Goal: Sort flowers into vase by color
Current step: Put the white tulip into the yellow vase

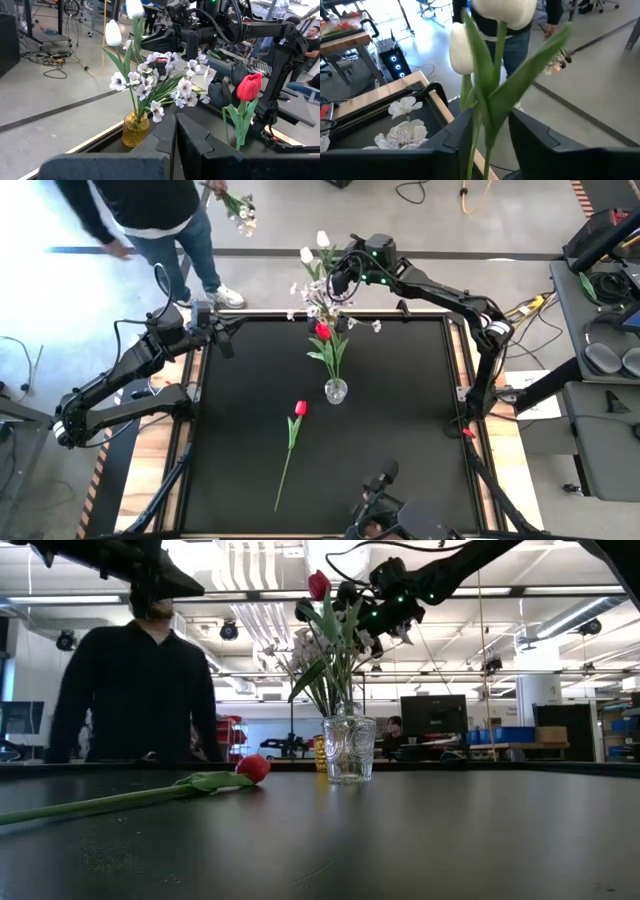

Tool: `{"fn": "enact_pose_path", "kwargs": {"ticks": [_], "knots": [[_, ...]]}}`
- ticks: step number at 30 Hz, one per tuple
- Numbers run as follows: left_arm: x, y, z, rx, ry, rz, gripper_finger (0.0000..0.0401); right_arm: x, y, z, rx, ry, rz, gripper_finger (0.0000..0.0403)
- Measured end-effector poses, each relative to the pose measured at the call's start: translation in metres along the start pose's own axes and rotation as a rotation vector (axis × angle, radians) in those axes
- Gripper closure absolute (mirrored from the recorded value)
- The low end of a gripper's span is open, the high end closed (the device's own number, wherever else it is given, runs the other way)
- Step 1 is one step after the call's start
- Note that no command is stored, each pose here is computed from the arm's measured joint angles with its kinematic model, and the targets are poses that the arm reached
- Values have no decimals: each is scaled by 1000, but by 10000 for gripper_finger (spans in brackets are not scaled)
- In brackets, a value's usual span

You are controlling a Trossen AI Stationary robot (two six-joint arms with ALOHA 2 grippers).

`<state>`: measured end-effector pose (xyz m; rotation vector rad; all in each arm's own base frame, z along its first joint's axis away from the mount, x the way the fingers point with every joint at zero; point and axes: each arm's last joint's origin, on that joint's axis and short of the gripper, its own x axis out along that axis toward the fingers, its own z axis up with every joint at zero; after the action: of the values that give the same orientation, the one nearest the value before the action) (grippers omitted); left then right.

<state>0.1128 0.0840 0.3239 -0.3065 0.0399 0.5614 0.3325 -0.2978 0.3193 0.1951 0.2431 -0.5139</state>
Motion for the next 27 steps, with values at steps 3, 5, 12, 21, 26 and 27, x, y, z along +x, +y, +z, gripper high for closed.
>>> {"fn": "enact_pose_path", "kwargs": {"ticks": [3, 5, 12, 21, 26, 27], "knots": [[0, 0, 0, -4, 0, 0, 401, -5, 1, 6, 2, 10, -1, 264], [0, 0, 0, -4, 0, 0, 401, -9, 2, 8, -7, 16, -1, 255], [-1, -1, 2, -1, -6, -3, 401, -17, 5, 24, -16, -14, 0, 251], [-1, -1, 2, -3, -4, -5, 401, -29, 9, 54, 33, -48, 0, 243], [1, 0, 1, -9, 4, -3, 401, -38, 11, 73, 45, -44, 26, 283], [1, 0, 1, -9, 5, -2, 401, -39, 12, 79, 40, -54, 35, 301]]}}
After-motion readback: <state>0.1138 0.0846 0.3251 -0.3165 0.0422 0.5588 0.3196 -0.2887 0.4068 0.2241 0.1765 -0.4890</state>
